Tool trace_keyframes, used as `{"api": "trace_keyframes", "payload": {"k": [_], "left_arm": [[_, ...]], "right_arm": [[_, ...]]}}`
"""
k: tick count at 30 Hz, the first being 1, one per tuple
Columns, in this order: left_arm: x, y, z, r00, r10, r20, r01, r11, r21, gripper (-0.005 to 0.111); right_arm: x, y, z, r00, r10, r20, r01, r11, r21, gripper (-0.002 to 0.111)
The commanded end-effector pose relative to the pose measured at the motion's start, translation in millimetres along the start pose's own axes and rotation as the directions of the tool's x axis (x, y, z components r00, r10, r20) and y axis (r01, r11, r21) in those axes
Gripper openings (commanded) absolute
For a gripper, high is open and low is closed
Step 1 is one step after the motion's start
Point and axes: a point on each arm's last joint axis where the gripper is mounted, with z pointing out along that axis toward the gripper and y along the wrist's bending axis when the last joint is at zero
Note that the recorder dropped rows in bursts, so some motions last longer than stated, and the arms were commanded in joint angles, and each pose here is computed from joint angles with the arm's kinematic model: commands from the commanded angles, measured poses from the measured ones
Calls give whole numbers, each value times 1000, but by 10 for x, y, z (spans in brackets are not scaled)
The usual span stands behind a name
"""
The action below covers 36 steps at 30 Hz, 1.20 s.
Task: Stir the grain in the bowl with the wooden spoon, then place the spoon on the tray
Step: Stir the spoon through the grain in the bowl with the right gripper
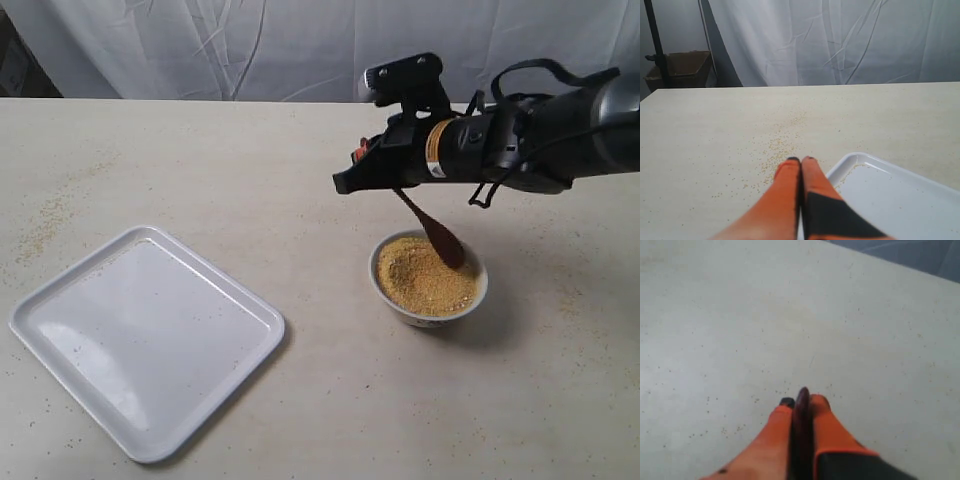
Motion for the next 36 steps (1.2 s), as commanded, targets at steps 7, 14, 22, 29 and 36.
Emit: {"api": "trace_keyframes", "payload": {"k": [7, 14, 22, 29, 36], "left_arm": [[7, 1, -1, 1000, 1, 5, -1, 1000, -1, 0], [7, 0, -1, 1000, -1, 5, 1, 1000, -1, 0], [7, 0, -1, 1000, -1, 5, 1, 1000, -1, 0], [7, 0, -1, 1000, -1, 5, 1, 1000, -1, 0], [7, 0, -1, 1000, -1, 5, 1, 1000, -1, 0]], "right_arm": [[-12, 166, 69, 994, 105, 35, -102, 991, -89, -1], [-207, 78, -147, 996, -8, 91, 10, 999, -31, -1], [151, 44, 173, 1000, 23, -20, -24, 999, -42, -1], [29, 93, 104, 991, 131, 38, -128, 988, -86, -1], [-276, 98, -198, 990, 57, 128, -50, 997, -56, -1]]}}
